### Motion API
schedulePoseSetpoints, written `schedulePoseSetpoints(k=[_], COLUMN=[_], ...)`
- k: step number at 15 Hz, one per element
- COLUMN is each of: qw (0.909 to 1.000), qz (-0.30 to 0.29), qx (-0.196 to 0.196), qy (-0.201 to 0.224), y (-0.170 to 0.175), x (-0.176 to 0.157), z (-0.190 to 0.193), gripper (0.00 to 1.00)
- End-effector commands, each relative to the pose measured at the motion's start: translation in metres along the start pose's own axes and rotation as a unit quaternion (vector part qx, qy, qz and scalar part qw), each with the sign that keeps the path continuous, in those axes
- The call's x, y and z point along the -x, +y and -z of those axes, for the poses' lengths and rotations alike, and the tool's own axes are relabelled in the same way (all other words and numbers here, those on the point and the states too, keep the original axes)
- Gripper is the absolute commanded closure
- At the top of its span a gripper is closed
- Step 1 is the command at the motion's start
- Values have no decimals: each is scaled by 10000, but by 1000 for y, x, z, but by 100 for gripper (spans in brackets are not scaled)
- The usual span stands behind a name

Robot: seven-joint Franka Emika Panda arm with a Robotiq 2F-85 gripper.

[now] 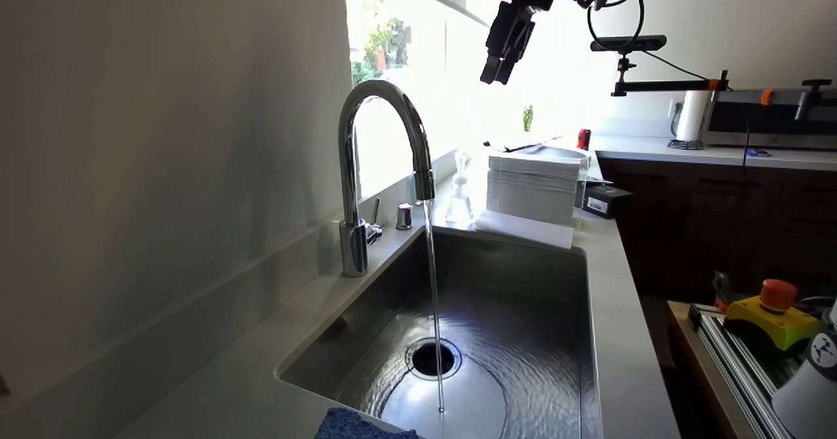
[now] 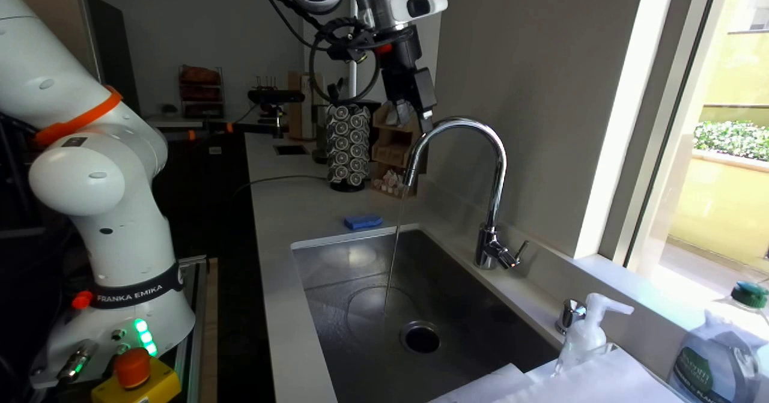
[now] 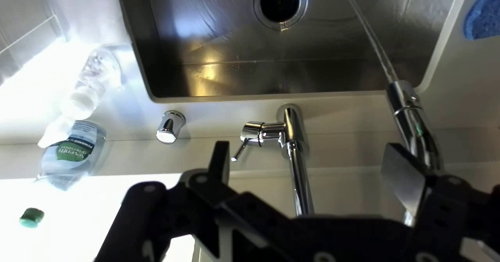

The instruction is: Push the faucet to the left then push the faucet handle backwards.

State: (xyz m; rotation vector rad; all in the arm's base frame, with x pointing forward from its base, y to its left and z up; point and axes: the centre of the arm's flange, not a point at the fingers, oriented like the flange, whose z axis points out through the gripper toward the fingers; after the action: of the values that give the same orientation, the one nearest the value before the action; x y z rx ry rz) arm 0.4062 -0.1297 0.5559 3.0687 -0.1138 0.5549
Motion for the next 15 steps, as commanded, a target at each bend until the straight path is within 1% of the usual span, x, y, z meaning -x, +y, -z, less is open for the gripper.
schedulePoseSetpoints(k=[1,2,3,5,8,9,11,12,13,15], qw=[9994,9993,9997,9995,9994,9993,9989,9984,9984,9982], qz=[317,326,187,234,259,221,-43,-28,-141,-2], qx=[-19,-60,-40,-34,-27,-39,4,163,120,21], qy=[-143,-183,-118,-193,-234,-305,-473,-545,-541,-593], y=[38,44,33,42,41,43,66,83,95,119], x=[-11,-12,2,-1,-6,-4,-16,-24,-29,-44], z=[-25,-33,-17,-28,-33,-35,-48,-59,-66,-83], gripper=[0,0,0,0,0,0,0,0,0,0])
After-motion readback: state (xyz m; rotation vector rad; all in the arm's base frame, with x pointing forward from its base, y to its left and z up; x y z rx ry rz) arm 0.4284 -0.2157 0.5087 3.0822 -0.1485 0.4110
